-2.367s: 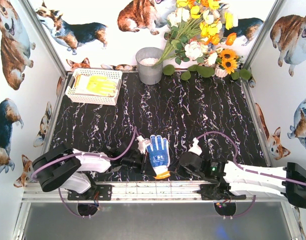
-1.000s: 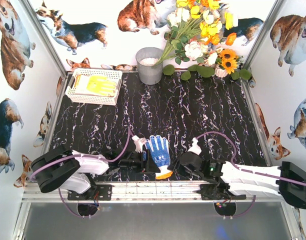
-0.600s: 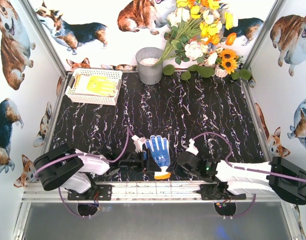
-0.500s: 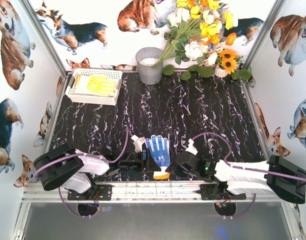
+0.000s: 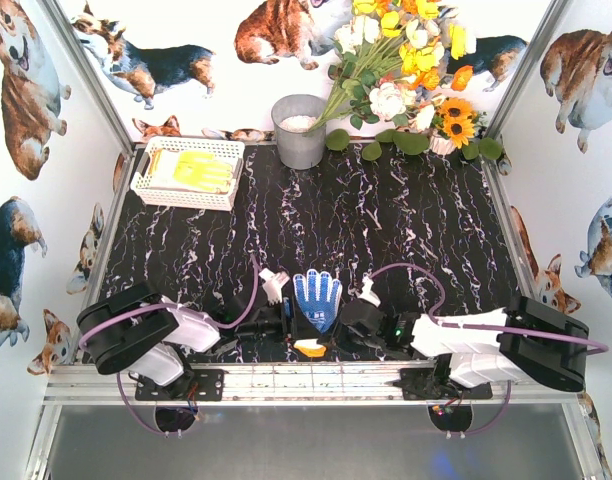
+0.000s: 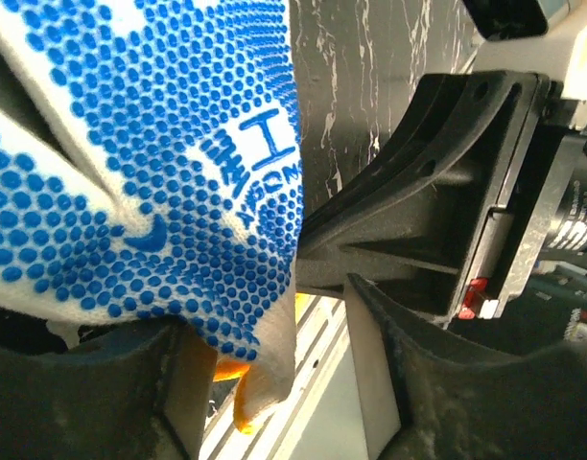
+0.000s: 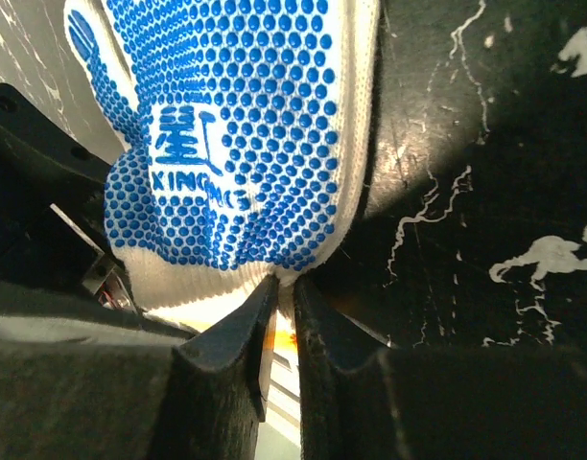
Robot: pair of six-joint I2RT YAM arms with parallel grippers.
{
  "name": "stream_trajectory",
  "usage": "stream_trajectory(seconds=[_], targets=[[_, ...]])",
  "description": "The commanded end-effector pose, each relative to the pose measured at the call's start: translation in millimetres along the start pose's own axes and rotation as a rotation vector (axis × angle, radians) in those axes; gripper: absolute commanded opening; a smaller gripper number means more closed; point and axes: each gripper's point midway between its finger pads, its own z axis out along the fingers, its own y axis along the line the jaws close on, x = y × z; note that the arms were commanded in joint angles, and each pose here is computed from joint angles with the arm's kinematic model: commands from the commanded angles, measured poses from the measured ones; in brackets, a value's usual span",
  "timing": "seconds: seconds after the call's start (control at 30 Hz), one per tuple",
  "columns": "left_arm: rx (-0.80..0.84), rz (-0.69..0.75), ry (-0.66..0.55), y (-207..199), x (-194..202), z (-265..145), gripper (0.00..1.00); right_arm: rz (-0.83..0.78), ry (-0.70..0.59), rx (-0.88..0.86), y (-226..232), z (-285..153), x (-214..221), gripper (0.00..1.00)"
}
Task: Put the gloves into the storage basket
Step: Adjust the glove at the center of the board.
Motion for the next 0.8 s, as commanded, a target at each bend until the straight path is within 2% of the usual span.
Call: stream_trajectory(seconds=[0.0,0.13,0.23,0.4,0.53,0.63,0.77], targets=[[-0.03,0.022,-0.07,10.0,-8.7,-1.0,0.42,-0.037,0.001,0.075,-19.1,4.1,0.7,0.16],[-0.095,0.037,-0.088,16.5,-16.0,-1.8,0.16,-0.077,-0.022,0.076,-11.6,-0.5,-5.6,0.2],[-0.183,0.056,-0.077,23.8,-21.1,-5.4,0.02,-0.136,-0.057,0.038,6.8,-9.4,-17.7,0.28],[-0.335,0.104,-0.013,27.8,-34.2,-26.0,0.0,-0.232,-0.084,-0.047,44.1,-43.5,-53.1,0.42],[-0.383,0.174,0.072,26.1,-49.3,-40.3,0.0,-0.26,-0.125,-0.084,61.7,-60.1,-94.0,0.46],[-0.384,0.216,0.172,32.8,-60.2,-48.8,0.0,-0.267,-0.122,-0.109,68.2,-56.4,-120.7,0.49],[-0.417,0.278,0.309,31.2,-83.5,-54.5,0.0,-0.312,-0.047,-0.157,85.7,-36.3,-146.9,0.5]])
